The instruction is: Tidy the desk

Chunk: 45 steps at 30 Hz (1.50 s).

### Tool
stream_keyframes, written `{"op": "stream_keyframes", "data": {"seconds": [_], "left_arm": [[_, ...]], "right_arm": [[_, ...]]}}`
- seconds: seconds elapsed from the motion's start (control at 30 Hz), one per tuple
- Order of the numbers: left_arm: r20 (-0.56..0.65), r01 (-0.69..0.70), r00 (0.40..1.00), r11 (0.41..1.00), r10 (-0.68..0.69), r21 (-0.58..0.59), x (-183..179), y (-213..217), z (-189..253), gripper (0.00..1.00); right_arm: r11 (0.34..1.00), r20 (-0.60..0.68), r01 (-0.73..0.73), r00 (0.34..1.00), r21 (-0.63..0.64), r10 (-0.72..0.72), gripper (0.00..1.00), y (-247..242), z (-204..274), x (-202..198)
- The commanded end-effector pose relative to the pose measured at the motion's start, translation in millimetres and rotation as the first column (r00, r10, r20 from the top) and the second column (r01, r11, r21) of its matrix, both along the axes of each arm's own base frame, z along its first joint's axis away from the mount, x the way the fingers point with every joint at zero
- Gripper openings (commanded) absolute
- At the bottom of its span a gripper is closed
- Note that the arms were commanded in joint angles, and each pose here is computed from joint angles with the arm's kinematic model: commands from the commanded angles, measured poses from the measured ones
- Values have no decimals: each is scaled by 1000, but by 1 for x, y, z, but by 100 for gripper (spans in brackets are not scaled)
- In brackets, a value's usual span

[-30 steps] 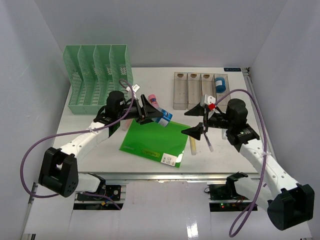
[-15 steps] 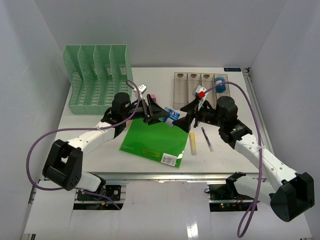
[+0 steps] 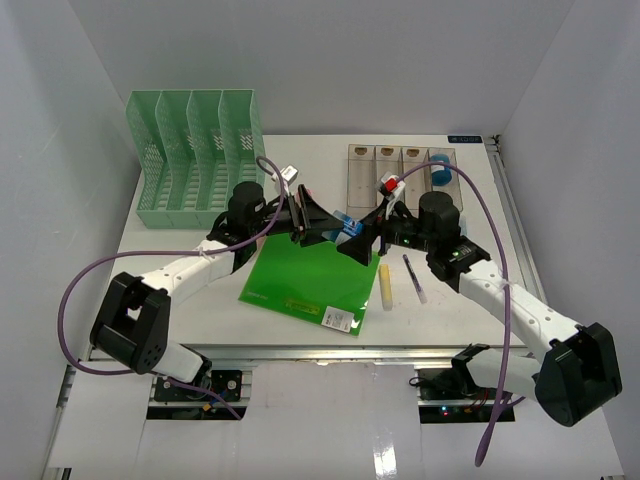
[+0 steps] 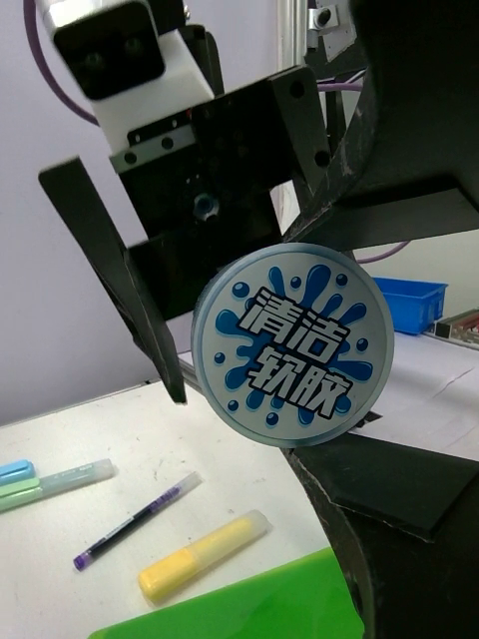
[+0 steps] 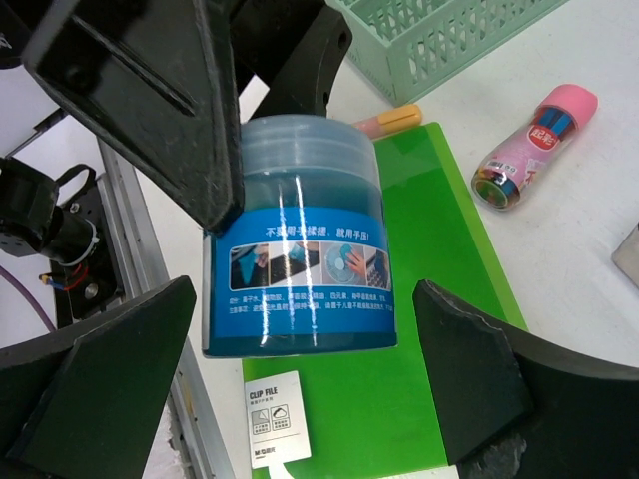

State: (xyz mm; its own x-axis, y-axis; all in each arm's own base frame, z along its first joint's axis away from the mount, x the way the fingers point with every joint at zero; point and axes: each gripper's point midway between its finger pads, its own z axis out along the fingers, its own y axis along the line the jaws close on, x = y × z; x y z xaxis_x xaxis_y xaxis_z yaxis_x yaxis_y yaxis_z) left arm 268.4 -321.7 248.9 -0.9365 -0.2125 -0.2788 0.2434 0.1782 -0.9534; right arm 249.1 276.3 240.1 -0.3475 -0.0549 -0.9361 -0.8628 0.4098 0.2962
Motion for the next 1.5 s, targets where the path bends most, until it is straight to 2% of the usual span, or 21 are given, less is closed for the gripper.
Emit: {"op": "stream_keyframes", "data": {"seconds": [0.0,0.2,0.3,0.4,0.43,0.47,0.53,0.63,0.77,0.9,1.0,1.1,1.23,1.33,1.37,1.47], "left_arm": [[95,30,995,997,-23,-70,-1,-4,36,0],[85,33,996,997,-27,-73,-3,-4,31,0],[75,29,997,997,-24,-68,-2,-3,28,2],[61,19,998,998,-15,-59,-1,-3,25,26],[62,15,998,998,-11,-56,-1,-2,25,51],[48,7,999,999,-5,-44,-1,-2,23,66],[58,-16,998,1000,17,-19,4,2,22,86],[120,-95,989,995,90,38,24,15,27,97],[184,-267,953,954,240,139,53,64,29,98],[309,-389,901,882,305,264,53,104,31,98],[435,-439,859,826,270,353,40,126,21,98],[443,-439,865,779,233,448,18,143,-17,98],[489,-464,846,742,211,484,-3,160,-38,98],[508,-473,838,725,196,500,-12,167,-48,98],[525,-480,830,723,190,496,-15,168,-47,98],[546,-487,817,728,184,483,-20,170,-44,98]], "right_arm": [[1000,28,-3,1000,31,2,89,5,11,4],[998,55,-42,998,41,39,53,9,17,1],[995,86,-87,993,44,83,28,10,19,-4],[988,117,-148,983,44,142,11,11,23,-13],[987,138,-159,979,37,153,8,10,23,-14],[985,150,-169,975,31,163,8,8,24,-16],[985,181,-171,969,5,167,8,2,22,-17],[990,209,-138,967,-34,142,8,-12,15,-13],[996,180,16,984,-85,0,8,-55,-1,12],[952,196,273,950,-137,-244,8,-116,-9,53],[841,226,498,862,-212,-454,8,-165,-15,89],[718,246,650,759,-250,-602,8,-201,-13,121],[583,272,761,647,-285,-712,8,-230,-19,164],[528,288,803,594,-277,-751,8,-242,-14,188],[481,304,832,550,-275,-778,8,-251,-16,197],[431,295,854,509,-291,-809,8,-263,-31,212]]}}
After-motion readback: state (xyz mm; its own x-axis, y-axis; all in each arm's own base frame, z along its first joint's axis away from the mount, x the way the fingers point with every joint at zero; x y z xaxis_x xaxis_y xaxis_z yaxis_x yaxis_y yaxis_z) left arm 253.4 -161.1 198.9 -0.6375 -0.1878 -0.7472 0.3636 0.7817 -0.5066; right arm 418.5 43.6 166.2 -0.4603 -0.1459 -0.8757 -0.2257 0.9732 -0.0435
